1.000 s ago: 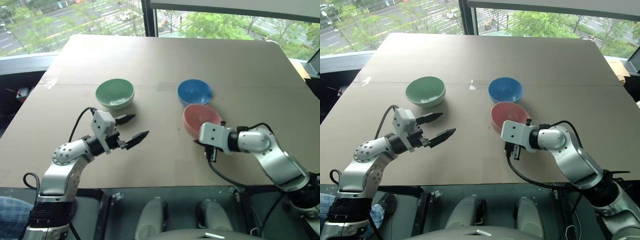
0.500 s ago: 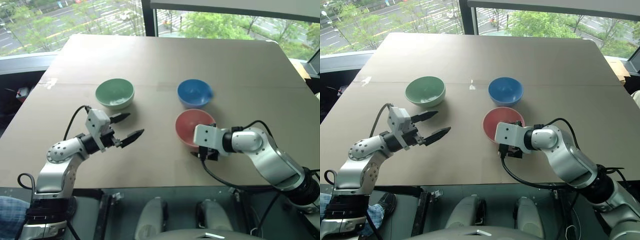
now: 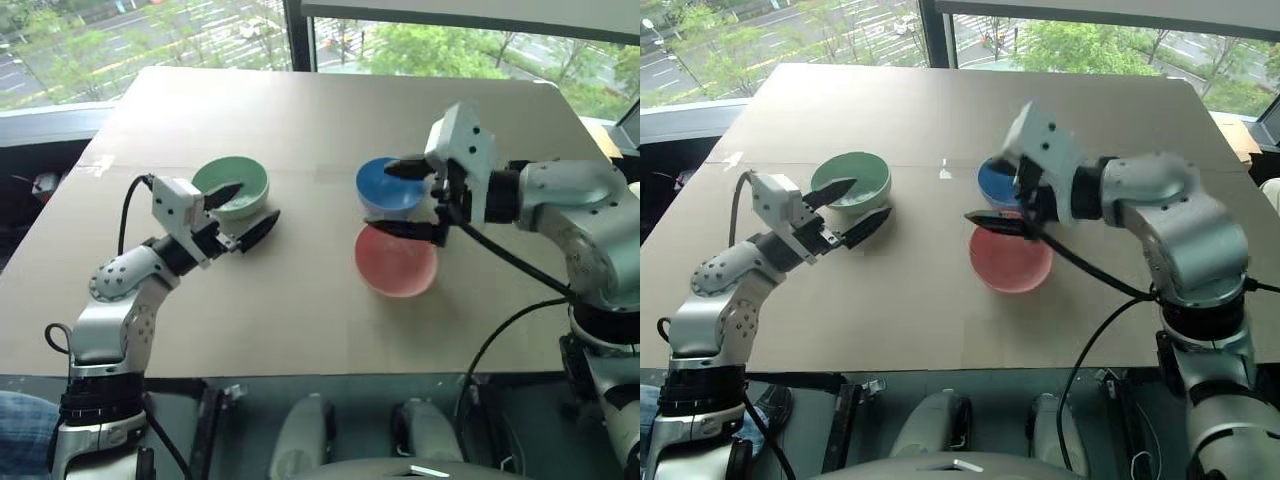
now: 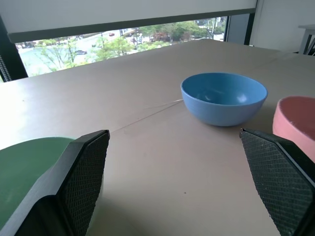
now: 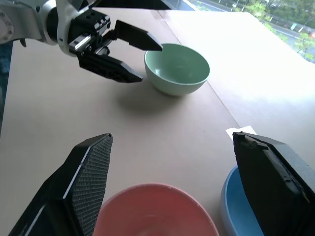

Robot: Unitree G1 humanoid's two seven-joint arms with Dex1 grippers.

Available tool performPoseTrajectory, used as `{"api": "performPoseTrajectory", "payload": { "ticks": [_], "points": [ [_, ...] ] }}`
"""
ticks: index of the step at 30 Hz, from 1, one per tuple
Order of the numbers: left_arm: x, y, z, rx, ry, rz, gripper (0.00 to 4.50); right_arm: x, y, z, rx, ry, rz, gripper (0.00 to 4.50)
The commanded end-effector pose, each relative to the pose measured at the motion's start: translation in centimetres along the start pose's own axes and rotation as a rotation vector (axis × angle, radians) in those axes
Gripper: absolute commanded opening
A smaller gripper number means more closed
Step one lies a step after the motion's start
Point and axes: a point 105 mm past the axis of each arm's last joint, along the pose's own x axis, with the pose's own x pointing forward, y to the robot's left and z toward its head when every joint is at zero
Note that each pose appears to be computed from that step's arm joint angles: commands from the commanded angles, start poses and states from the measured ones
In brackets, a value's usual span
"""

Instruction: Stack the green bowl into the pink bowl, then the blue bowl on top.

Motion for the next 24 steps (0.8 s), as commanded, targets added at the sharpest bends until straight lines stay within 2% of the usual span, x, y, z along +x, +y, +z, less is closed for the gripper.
{"api": "performPoseTrajectory", "payload": {
  "ticks": [1, 8, 13, 16, 24],
  "points": [
    [0.3, 1.7, 1.7, 0.084, -0.008, 0.054, 4.50, -2.1, -0.6, 1.7, 0.010, -0.105, -0.020, 4.10],
    [0.6, 3.2, 0.7, 0.171, 0.056, 0.116, 4.50, -4.2, -1.0, 1.2, 0.030, -0.112, -0.057, 4.10],
    [0.4, 4.0, -1.5, 0.206, 0.161, 0.123, 4.50, -5.2, -1.0, 0.4, 0.028, -0.074, -0.097, 4.10],
    [-0.2, 5.5, -3.3, 0.239, 0.259, 0.166, 4.50, -5.4, -1.2, 0.1, 0.033, -0.065, -0.128, 4.10],
    [0.6, 6.3, -5.4, 0.279, 0.366, 0.121, 4.50, -5.5, -1.7, 0.1, 0.026, -0.056, -0.169, 4.10]
  ]
}}
